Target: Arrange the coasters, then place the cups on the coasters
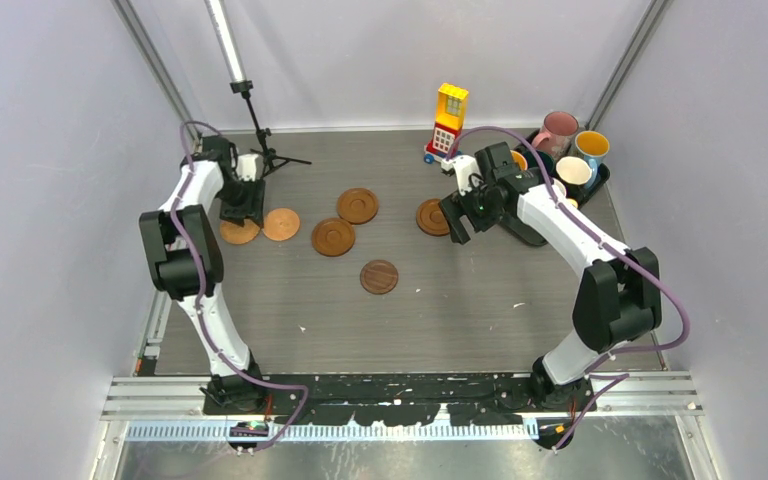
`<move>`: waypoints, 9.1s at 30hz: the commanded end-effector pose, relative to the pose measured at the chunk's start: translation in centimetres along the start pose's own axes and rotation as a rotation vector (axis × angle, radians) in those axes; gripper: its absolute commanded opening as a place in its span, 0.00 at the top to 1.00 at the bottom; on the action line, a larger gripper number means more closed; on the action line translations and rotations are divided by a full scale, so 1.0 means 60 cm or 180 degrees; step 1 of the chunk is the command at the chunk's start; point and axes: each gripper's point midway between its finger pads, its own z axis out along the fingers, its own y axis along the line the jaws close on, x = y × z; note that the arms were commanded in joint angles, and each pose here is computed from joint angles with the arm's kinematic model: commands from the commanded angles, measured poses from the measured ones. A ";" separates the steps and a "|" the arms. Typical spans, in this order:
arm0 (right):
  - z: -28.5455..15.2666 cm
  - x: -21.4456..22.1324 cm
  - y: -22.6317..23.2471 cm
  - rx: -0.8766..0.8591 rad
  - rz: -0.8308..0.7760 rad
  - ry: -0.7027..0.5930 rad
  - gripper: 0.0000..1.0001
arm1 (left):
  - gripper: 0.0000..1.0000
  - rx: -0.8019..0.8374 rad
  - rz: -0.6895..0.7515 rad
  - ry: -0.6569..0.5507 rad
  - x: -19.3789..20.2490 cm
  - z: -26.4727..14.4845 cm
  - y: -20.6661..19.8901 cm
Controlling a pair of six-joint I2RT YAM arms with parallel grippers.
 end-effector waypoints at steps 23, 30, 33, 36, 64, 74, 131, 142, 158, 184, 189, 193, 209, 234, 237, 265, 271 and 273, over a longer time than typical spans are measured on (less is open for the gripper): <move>-0.003 -0.018 -0.011 0.0059 -0.0048 -0.0027 0.09 | 0.63 0.0016 0.1170 0.0597 0.076 0.059 -0.095; -0.002 -0.018 -0.005 0.0003 -0.0039 -0.0037 0.09 | 0.64 -0.0005 0.1513 0.0929 0.194 0.024 -0.081; -0.002 -0.016 0.000 -0.0054 -0.0009 -0.0027 0.09 | 0.65 -0.0039 0.1510 0.1033 0.236 0.006 -0.057; -0.002 -0.014 0.006 -0.0100 0.0015 -0.0027 0.09 | 0.64 -0.0145 0.1395 0.1097 0.265 -0.010 -0.011; -0.008 -0.042 0.027 -0.0307 0.0141 -0.0186 0.09 | 0.36 0.0087 0.1227 0.0427 0.164 -0.112 -0.019; 0.027 -0.100 0.028 -0.0366 0.0165 -0.0297 0.09 | 0.18 0.0305 0.1553 -0.0167 0.013 -0.066 -0.217; 0.022 -0.086 0.027 -0.0223 0.0242 -0.0310 0.09 | 0.29 0.0287 0.1866 -0.0478 -0.088 -0.029 -0.331; 0.011 -0.077 -0.007 -0.0132 0.0498 -0.0331 0.09 | 0.23 0.0860 0.2606 -0.0091 0.102 -0.004 -0.486; -0.002 -0.055 -0.025 -0.0096 0.0642 -0.0276 0.09 | 0.29 0.0456 0.2838 -0.0063 0.116 0.059 -0.523; 0.008 -0.050 -0.004 -0.0291 0.0604 -0.0273 0.10 | 0.47 0.0244 0.2876 0.0736 0.247 0.030 -0.289; 0.011 -0.058 -0.002 -0.0297 0.0597 -0.0284 0.10 | 0.47 0.0200 0.2868 0.0785 0.258 0.019 -0.258; 0.018 -0.066 0.005 -0.0327 0.0594 -0.0302 0.10 | 0.47 0.0168 0.2799 0.0805 0.257 0.016 -0.238; 0.102 -0.208 0.046 -0.0437 0.0596 -0.0618 0.11 | 0.34 0.0447 0.2176 -0.0016 0.149 -0.097 -0.284; 0.153 -0.116 -0.046 0.0132 0.0441 0.0012 0.27 | 0.20 0.0239 0.1548 -0.0769 -0.180 0.015 -0.333; 0.151 -0.120 -0.068 0.0249 0.0416 -0.0003 0.28 | 0.19 0.0279 0.1557 -0.0748 -0.189 0.031 -0.338; 0.221 -0.052 -0.086 0.0173 0.0389 0.0446 0.36 | 0.21 0.0386 0.1516 -0.0524 -0.189 0.113 -0.352; 0.209 0.002 -0.060 0.0083 0.0341 0.0619 0.44 | 0.25 0.0452 0.1679 -0.0454 -0.173 0.127 -0.374; 0.203 0.020 -0.050 0.0055 0.0341 0.0666 0.46 | 0.26 0.0475 0.1733 -0.0444 -0.168 0.132 -0.385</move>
